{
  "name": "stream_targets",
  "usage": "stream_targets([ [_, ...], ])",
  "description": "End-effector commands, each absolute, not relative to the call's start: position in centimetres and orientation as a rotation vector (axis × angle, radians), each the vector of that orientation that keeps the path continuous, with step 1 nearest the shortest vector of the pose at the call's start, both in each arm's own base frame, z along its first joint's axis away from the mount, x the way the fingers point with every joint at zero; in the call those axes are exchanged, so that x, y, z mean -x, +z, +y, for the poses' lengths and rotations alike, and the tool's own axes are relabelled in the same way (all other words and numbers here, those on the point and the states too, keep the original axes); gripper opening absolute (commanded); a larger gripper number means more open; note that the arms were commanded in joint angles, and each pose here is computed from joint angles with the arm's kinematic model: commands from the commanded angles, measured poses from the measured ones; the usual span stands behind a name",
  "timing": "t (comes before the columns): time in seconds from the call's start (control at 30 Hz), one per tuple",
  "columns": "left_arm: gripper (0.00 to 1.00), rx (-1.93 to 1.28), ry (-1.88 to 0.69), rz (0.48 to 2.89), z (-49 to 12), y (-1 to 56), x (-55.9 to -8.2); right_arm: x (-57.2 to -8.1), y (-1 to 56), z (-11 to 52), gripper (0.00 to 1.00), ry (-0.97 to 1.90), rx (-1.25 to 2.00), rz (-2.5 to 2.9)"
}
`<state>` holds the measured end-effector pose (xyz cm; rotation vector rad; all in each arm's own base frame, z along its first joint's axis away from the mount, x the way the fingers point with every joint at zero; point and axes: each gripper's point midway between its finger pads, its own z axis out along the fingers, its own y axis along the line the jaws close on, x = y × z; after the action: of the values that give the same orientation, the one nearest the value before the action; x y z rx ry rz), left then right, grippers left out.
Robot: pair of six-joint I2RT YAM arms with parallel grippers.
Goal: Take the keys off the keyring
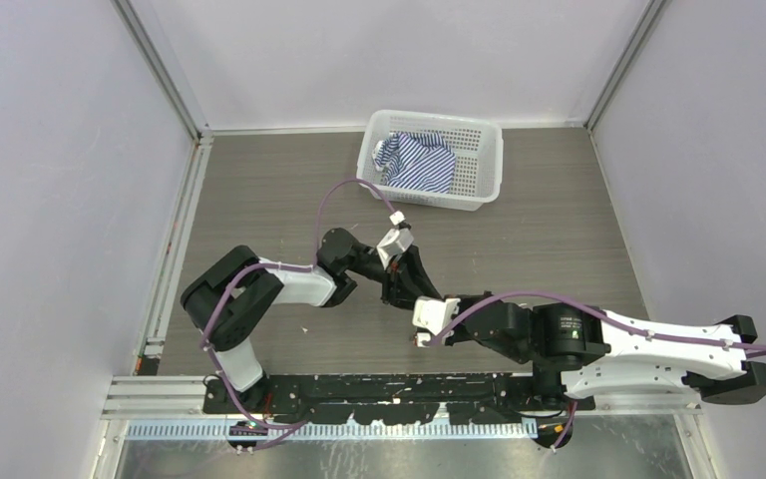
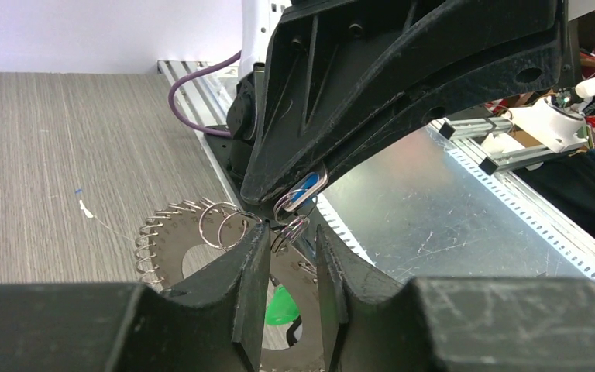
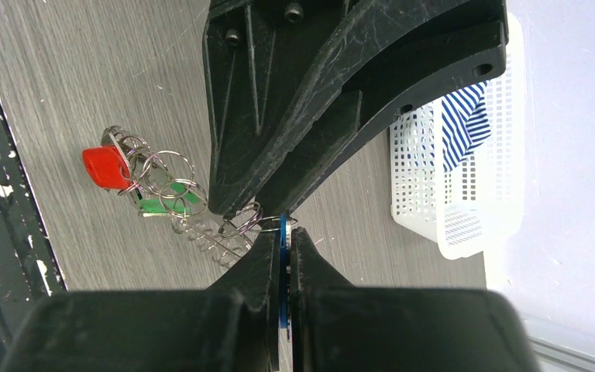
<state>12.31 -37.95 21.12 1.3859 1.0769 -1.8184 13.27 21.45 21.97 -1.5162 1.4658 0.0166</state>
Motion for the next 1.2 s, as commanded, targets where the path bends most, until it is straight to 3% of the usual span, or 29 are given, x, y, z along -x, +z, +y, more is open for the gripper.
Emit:
stream_targets([
  [0.0, 0.29, -1.408, -1.809, 0.989, -38.3, 22.6, -11.9, -13.9, 25.4, 22.2, 0.01, 0.052, 1.390, 1.436],
  [0.37, 0.22, -1.403, -1.825, 1.006, -38.7, 22.3, -11.9, -14.0, 25.7, 22.1, 0.01, 0.049, 1.366, 1.444],
  [0.67, 0.01, -1.390, -1.819, 1.011, -38.8, 22.2, -12.0, -14.0, 25.4, 21.6, 0.01, 0.049, 1.360, 1.471],
  [1.17, 0.00, -1.200, -1.674, 1.027, -38.2, 23.2, -14.2, -13.3, 22.4, 19.3, 0.01, -0.004, 1.393, 1.563],
])
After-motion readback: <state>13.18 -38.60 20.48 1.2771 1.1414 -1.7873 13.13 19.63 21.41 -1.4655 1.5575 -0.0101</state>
